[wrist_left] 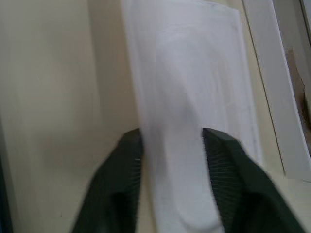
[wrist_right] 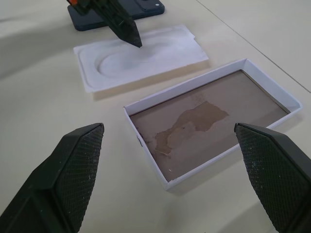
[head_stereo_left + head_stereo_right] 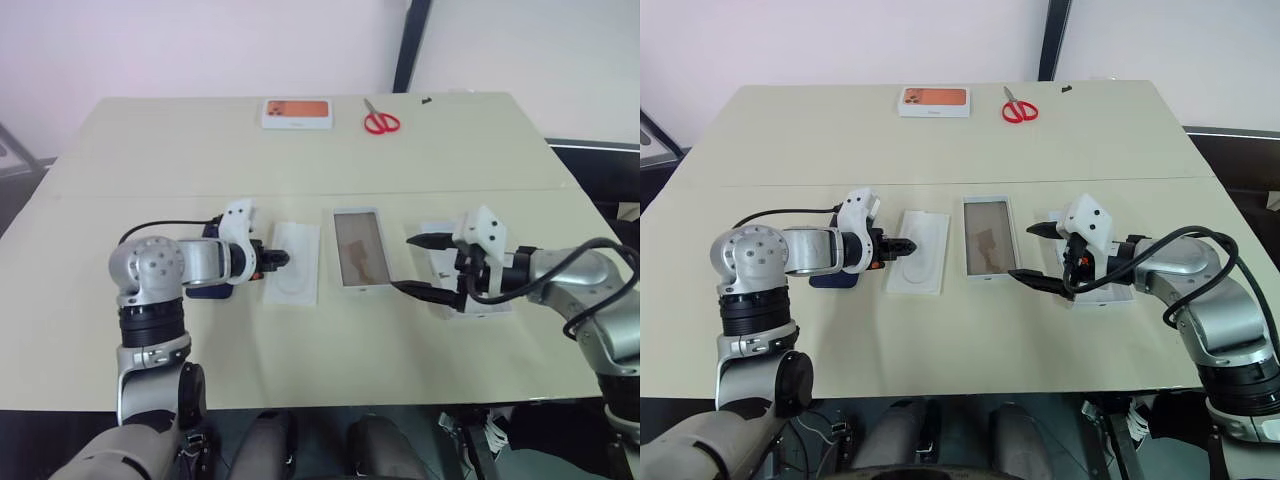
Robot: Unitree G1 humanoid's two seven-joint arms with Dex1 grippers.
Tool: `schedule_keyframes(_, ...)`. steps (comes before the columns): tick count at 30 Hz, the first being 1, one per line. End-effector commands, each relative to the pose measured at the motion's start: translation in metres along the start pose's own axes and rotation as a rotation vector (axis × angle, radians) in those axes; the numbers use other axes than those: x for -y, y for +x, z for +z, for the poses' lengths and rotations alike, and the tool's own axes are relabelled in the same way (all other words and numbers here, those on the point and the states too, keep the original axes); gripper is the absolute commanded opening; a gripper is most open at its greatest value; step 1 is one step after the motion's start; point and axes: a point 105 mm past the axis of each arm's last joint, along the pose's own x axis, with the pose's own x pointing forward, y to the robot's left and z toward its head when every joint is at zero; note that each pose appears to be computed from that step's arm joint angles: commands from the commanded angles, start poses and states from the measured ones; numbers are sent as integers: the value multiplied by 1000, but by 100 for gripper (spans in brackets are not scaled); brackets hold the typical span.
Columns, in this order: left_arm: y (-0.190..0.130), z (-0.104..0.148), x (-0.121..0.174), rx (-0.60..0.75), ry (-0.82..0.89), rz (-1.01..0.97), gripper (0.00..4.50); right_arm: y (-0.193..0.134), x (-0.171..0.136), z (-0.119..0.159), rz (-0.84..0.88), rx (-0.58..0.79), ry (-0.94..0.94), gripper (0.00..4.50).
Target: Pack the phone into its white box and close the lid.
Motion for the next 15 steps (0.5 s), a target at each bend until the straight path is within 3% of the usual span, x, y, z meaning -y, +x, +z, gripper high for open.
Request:
schedule_keyframes(1,-7,6,-6,30,-5,25,9,-1,-1,9,-6,29,-39,450)
schedule_keyframes(5,-25,35,-19,187,-31,125,9,-1,-2,8,-7,29,-38,450)
schedule_keyframes(10,-39,66,-1,372,-162,-24,9,0,-1,8,-8,30,-39,450)
schedule_keyframes(12,-39,73,8,392,-265,-137,9,1,1,9,-16,31,-42,450)
schedule_keyframes(15,-29,72,30,326,-287,-253,9,1,7,9,-33,28,-53,450)
